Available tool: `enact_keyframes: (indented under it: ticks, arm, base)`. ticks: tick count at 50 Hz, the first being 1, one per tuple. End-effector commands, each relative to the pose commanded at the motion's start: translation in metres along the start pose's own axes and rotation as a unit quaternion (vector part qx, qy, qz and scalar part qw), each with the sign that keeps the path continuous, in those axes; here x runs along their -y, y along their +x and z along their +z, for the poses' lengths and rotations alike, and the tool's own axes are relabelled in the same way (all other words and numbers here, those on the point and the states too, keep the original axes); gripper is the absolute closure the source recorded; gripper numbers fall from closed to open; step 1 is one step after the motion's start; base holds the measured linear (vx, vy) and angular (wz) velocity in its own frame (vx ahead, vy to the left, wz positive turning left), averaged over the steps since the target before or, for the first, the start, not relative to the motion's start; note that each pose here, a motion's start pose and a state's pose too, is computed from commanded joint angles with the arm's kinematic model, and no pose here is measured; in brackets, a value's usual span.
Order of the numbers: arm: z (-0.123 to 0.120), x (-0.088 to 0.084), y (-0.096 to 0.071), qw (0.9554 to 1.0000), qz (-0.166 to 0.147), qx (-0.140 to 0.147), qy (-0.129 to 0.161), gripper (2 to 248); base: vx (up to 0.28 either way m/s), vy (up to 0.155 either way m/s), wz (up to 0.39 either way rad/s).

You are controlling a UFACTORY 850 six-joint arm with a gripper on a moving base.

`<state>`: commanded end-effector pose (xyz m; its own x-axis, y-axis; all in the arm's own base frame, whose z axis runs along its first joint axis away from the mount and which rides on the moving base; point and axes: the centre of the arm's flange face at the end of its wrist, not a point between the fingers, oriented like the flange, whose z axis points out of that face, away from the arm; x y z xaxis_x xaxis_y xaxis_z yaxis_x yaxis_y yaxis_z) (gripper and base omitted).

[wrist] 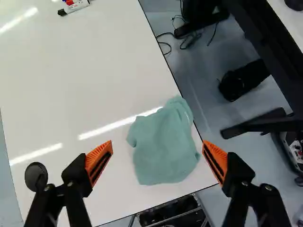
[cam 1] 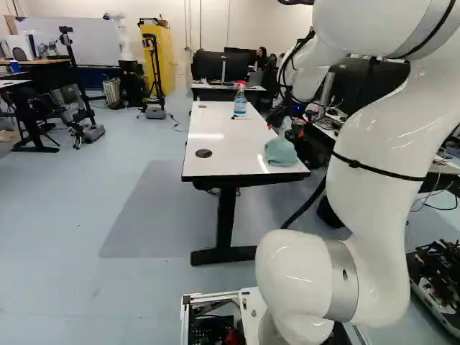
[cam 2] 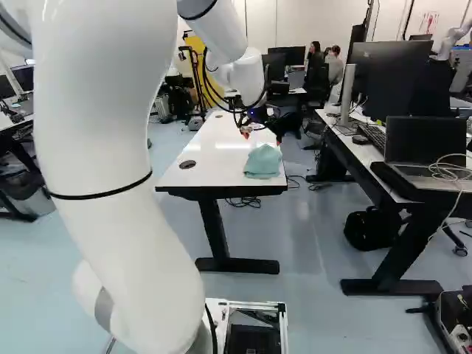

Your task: Clean the table with the green towel

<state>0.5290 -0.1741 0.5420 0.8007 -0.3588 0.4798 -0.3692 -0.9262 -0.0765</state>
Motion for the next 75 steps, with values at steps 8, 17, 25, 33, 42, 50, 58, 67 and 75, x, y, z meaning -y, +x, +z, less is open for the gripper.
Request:
enact_keyframes:
  ticks: [8, 17, 25, 33, 42, 50, 58, 67, 75]
  arm:
    - [0.001, 0.002, -0.005, 1.0, -0.003, -0.006, 0.001, 3]
    - [0.003, 0.006, -0.013, 0.9998, -0.008, -0.016, 0.002, 3]
    - [0.005, 0.01, -0.021, 0.9996, -0.013, -0.027, 0.003, 3]
    - [0.007, 0.015, -0.032, 0.999, -0.019, -0.039, 0.005, 3]
    - [0.009, 0.02, -0.046, 0.998, -0.027, -0.056, 0.007, 3]
    - [0.012, 0.026, -0.061, 0.9967, -0.035, -0.073, 0.01, 3]
    - [0.014, 0.032, -0.078, 0.9947, -0.044, -0.092, 0.014, 3]
    - [0.016, 0.038, -0.099, 0.9917, -0.055, -0.114, 0.019, 3]
    - [0.018, 0.043, -0.121, 0.988, -0.066, -0.137, 0.026, 3]
  base:
    - [0.0, 0.0, 0.0]
    - [0.0, 0.0, 0.0]
    - [0.0, 0.0, 0.0]
    - [0.0, 0.0, 0.0]
    - [0.0, 0.0, 0.0]
    - [0.0, 0.0, 0.0]
    - [0.0, 0.0, 0.0]
    - [0.0, 0.0, 0.0]
    - [0.0, 0.0, 0.0]
